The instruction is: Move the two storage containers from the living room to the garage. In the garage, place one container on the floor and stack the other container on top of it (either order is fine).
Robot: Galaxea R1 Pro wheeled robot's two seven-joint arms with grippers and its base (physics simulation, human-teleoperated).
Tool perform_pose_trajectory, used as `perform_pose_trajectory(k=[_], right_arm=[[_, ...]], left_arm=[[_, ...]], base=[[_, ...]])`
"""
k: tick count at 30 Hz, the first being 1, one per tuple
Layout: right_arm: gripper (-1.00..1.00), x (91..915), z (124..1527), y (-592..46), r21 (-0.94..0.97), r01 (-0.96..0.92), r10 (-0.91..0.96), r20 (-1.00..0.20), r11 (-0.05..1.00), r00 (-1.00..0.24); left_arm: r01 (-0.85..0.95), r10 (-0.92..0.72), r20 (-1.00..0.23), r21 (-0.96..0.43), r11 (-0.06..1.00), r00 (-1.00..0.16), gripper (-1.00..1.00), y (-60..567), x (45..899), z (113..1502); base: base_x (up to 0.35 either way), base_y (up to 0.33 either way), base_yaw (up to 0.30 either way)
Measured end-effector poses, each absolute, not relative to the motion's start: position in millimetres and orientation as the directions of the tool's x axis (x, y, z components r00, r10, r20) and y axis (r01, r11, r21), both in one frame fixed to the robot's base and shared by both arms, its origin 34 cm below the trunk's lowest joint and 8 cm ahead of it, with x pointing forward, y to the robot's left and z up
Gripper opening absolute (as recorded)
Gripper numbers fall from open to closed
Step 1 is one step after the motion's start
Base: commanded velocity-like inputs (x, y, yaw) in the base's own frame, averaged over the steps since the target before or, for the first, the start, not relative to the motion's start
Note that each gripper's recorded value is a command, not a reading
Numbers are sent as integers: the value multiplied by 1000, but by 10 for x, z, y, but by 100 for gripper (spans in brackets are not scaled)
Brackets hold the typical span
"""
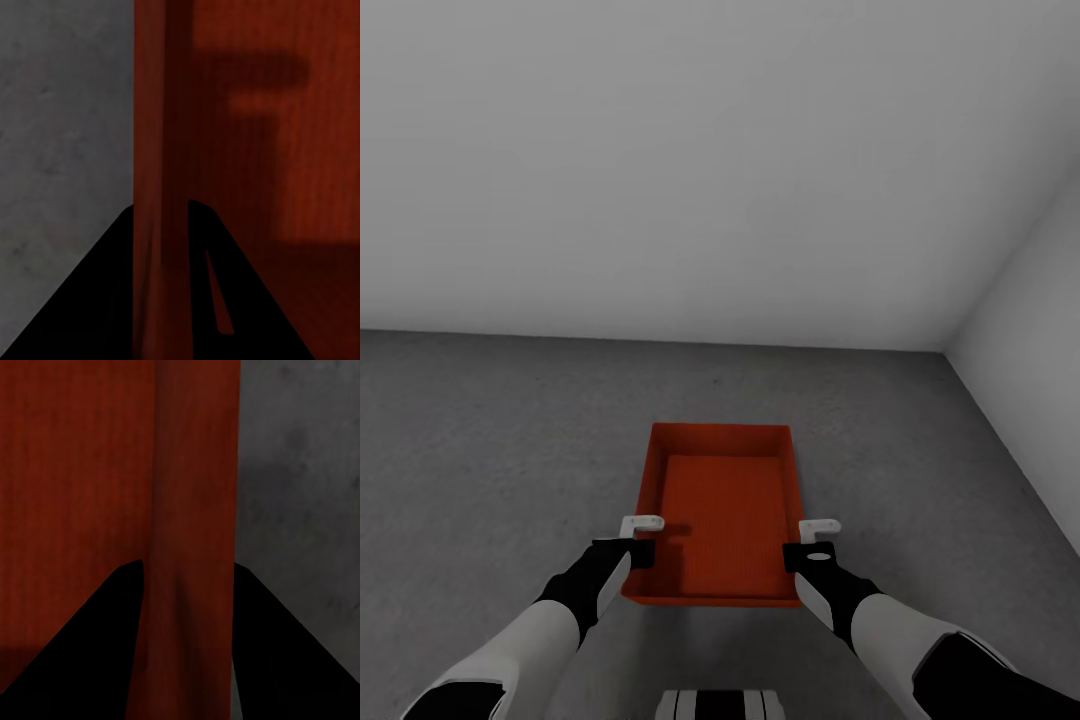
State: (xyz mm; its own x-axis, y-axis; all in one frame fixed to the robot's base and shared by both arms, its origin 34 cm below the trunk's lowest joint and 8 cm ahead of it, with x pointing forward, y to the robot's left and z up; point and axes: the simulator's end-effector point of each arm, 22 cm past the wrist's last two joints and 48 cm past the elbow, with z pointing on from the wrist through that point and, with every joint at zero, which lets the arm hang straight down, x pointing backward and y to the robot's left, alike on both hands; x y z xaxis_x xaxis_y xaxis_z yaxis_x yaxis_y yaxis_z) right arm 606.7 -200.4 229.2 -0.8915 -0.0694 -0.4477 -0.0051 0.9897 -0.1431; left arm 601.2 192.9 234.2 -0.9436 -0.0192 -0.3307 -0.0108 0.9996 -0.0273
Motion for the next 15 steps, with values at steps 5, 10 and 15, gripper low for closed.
perform_pose_trajectory(k=[5,10,15], right_arm=[[-100,6040,2252,-2005,-143,-6,-69,-441,990,-895],[-100,6029,2233,-2008,-143,-7,-70,-438,990,-896],[-100,6028,2231,-2009,-143,-7,-70,-437,990,-897]], left_arm=[[-11,-19,-323,-27,1000,-946,-100,1928,5986,2302],[-12,-20,-320,-27,1000,-947,-100,1925,5974,2284],[-12,-20,-320,-27,1000,-947,-100,1924,5973,2282]], base=[[0,0,0],[0,0,0],[0,0,0]])
